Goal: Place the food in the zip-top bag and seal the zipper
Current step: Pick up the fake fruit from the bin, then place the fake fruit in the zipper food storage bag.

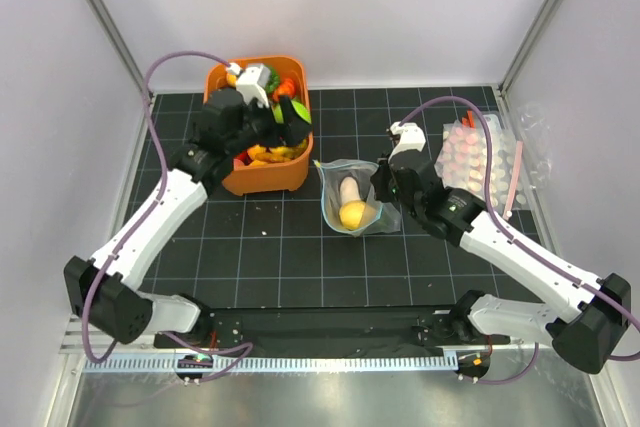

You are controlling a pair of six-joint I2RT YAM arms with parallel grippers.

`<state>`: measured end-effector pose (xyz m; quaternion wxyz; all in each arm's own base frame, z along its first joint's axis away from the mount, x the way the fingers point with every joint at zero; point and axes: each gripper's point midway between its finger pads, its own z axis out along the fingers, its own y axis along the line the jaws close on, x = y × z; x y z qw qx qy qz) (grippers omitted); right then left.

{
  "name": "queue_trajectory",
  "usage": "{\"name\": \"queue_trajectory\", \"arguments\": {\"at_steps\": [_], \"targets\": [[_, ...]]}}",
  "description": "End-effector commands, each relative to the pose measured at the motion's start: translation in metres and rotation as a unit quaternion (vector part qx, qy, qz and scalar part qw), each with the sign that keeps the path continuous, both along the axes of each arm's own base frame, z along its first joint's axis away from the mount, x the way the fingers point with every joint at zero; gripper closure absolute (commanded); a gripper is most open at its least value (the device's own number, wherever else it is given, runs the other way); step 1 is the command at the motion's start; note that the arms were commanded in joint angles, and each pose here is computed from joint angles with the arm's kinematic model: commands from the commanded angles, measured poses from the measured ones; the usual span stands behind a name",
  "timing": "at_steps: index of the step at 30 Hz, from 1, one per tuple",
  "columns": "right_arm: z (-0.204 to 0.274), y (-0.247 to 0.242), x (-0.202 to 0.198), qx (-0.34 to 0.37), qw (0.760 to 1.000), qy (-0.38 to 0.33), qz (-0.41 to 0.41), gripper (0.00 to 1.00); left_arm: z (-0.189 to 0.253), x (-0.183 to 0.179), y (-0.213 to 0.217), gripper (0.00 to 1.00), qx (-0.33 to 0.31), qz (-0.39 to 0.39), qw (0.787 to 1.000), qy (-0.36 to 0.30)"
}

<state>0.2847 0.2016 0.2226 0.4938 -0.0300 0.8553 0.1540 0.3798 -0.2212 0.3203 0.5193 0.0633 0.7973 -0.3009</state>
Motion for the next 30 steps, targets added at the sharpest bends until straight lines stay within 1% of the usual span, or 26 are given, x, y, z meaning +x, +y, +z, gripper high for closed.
{"name": "queue_trajectory", "arguments": {"at_steps": [1,3,4,6,7,12,15,17,21,22,24,25,26,27,30], "targets": [[0.023,0.001,0.007,0.021,0.999,-0.034,-0.004,0.99,0.012,-0.048,-0.041,0.38,-0.044,-0.078,0.996,0.0],[0.024,0.0,0.006,0.019,0.999,-0.036,-0.006,0.99,0.014,-0.071,-0.051,0.38,-0.044,-0.098,0.994,-0.006],[0.024,-0.001,0.006,0.019,0.999,-0.036,-0.007,0.99,0.01,-0.086,-0.063,0.38,-0.042,-0.117,0.992,-0.003],[0.025,-0.001,0.007,0.019,0.999,-0.037,-0.008,0.99,0.012,-0.103,-0.071,0.38,-0.045,-0.133,0.99,-0.007],[0.024,-0.001,0.006,0.02,0.999,-0.036,-0.007,0.99,0.003,-0.117,-0.08,0.38,-0.041,-0.15,0.988,0.0],[0.026,-0.003,0.006,0.022,0.999,-0.039,-0.014,0.99,-0.015,-0.145,-0.104,0.37,-0.029,-0.19,0.981,0.01],[0.028,-0.006,0.006,0.026,0.999,-0.044,-0.02,0.99,-0.035,-0.149,-0.116,0.37,-0.007,-0.2,0.979,0.023],[0.031,-0.007,0.005,0.032,0.998,-0.048,-0.022,0.99,-0.043,-0.147,-0.121,0.36,0.003,-0.199,0.98,0.028],[0.03,-0.007,0.004,0.039,0.998,-0.049,-0.023,0.99,-0.064,-0.132,-0.133,0.34,0.027,-0.187,0.981,0.048],[0.031,-0.006,0.004,0.044,0.998,-0.049,-0.022,0.99,-0.068,-0.13,-0.136,0.32,0.029,-0.185,0.981,0.057],[0.028,-0.004,0.003,0.051,0.997,-0.047,-0.021,0.99,-0.075,-0.123,-0.138,0.23,0.043,-0.172,0.981,0.075],[0.029,-0.002,0.003,0.059,0.997,-0.048,-0.019,0.99,-0.076,-0.122,-0.139,0.11,0.048,-0.17,0.981,0.078],[0.028,-0.001,0.003,0.059,0.997,-0.047,-0.017,0.99,-0.076,-0.121,-0.139,0.03,0.052,-0.167,0.981,0.079],[0.027,-0.001,0.004,0.059,0.997,-0.045,-0.018,0.99,-0.073,-0.119,-0.14,0.0,0.053,-0.165,0.982,0.075],[0.024,0.0,0.005,0.058,0.997,-0.039,-0.021,0.99,-0.065,-0.117,-0.137,0.0,0.059,-0.162,0.983,0.063]]}}
